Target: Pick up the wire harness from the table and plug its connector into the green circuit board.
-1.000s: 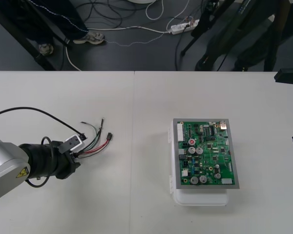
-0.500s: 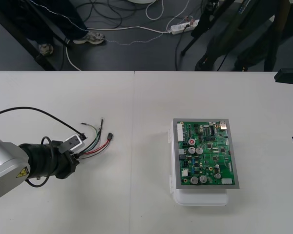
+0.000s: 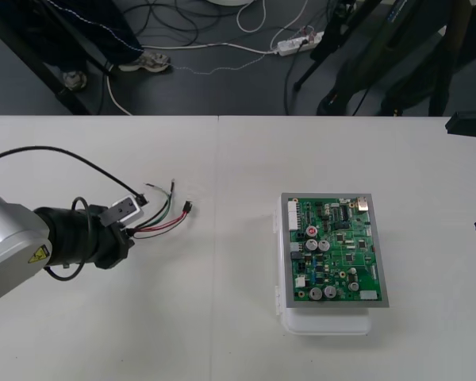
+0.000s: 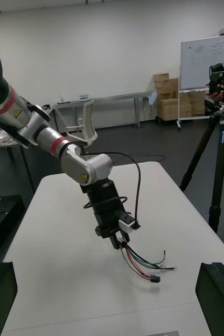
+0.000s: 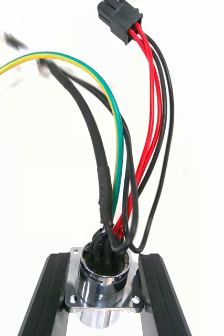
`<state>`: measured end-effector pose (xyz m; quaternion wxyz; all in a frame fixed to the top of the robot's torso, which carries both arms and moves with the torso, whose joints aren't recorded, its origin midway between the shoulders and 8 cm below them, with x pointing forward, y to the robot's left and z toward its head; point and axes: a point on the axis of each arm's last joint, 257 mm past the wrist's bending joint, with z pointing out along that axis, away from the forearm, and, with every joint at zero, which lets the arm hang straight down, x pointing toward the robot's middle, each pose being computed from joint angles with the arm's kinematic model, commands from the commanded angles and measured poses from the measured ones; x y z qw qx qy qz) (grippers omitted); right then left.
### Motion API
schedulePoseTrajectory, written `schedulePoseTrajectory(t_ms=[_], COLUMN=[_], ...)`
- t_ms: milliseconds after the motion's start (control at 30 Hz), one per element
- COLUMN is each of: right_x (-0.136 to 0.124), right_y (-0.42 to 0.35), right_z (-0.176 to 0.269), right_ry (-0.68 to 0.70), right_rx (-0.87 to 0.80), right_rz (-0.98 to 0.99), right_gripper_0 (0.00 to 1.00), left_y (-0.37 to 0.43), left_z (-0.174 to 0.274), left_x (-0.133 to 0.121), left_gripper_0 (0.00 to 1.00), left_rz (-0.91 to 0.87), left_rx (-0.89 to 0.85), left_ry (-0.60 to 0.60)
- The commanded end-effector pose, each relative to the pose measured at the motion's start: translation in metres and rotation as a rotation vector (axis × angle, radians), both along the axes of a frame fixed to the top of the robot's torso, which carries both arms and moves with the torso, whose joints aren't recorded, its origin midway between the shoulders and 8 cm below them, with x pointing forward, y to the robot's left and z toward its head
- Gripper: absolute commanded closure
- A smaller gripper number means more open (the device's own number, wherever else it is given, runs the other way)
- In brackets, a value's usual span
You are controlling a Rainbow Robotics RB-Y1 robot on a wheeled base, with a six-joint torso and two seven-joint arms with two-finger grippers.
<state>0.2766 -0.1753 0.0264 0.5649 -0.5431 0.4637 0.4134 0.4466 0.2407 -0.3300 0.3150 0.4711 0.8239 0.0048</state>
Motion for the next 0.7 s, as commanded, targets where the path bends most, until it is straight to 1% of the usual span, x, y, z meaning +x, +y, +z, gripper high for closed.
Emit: schedulePoseTrajectory(t_ms=[33, 233, 433, 533, 700], right_x=[-0.001, -0.001, -0.001, -0.001, -0.001], right_y=[0.003, 0.003, 0.003, 0.003, 0.003], right_z=[0.003, 0.003, 0.003, 0.003, 0.003], right_ry=[-0.047, -0.047, -0.047, -0.047, -0.047], right_rx=[-0.046, -0.046, -0.046, -0.046, -0.046], right_rz=[0.016, 0.016, 0.016, 0.016, 0.016], right_gripper_0=[0.00, 0.00, 0.00, 0.00, 0.00], left_y=[-0.016, -0.035, -0.051, -0.059, -0.069], left_z=[0.046, 0.077, 0.110, 0.128, 0.155], left_x=[0.004, -0.003, -0.014, -0.026, -0.042], left_gripper_0=[1.00, 1.00, 1.00, 1.00, 1.00], left_rz=[-0.096, -0.127, -0.150, -0.164, -0.226], left_rx=[0.050, 0.028, -0.002, -0.059, -0.118], left_ry=[-0.022, -0.022, 0.007, 0.049, 0.071])
